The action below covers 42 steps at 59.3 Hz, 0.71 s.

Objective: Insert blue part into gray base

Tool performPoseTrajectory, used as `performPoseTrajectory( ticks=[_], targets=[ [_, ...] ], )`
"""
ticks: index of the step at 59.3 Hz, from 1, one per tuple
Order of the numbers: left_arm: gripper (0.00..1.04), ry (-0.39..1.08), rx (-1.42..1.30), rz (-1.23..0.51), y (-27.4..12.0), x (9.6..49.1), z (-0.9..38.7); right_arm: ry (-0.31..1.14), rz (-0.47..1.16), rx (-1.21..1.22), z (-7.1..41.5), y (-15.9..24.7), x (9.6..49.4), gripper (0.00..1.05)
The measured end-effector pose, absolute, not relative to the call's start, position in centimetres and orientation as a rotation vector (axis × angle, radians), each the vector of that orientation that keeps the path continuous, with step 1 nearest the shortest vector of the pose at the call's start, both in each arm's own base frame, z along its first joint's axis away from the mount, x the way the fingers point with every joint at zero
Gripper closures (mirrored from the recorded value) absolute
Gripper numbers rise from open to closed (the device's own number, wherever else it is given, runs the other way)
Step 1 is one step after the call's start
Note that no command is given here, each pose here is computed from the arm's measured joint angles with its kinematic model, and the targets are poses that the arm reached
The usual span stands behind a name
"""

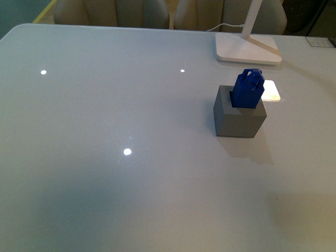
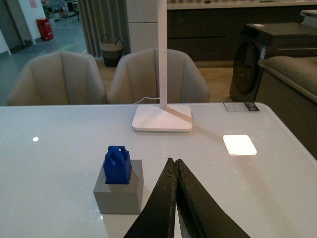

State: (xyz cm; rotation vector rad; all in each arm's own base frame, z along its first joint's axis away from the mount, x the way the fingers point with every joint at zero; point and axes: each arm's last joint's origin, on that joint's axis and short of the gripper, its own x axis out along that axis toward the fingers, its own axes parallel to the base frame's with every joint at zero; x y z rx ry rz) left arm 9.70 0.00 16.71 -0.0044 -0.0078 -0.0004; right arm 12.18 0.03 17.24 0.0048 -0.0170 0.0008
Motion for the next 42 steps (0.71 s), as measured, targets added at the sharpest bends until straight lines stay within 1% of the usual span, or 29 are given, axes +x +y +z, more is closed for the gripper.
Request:
performPoseTrajectory(
  ticks=[35, 39, 42],
  targets=[
    [0.07, -0.008, -0.004, 0.0, 0.0, 9.7, 16.7, -0.018, 0.001, 0.005, 17.2, 0.0, 10.7, 1.03],
    [0.07, -0.008, -0.004, 0.0, 0.0, 9.7, 16.7, 0.015, 0.002, 0.005, 16.8, 0.0, 10.1, 1.03],
    [0.07, -0.008, -0.004, 0.0, 0.0, 9.7, 16.7, -0.008, 0.002, 0.005, 16.9, 0.0, 9.8, 1.03]
  ],
)
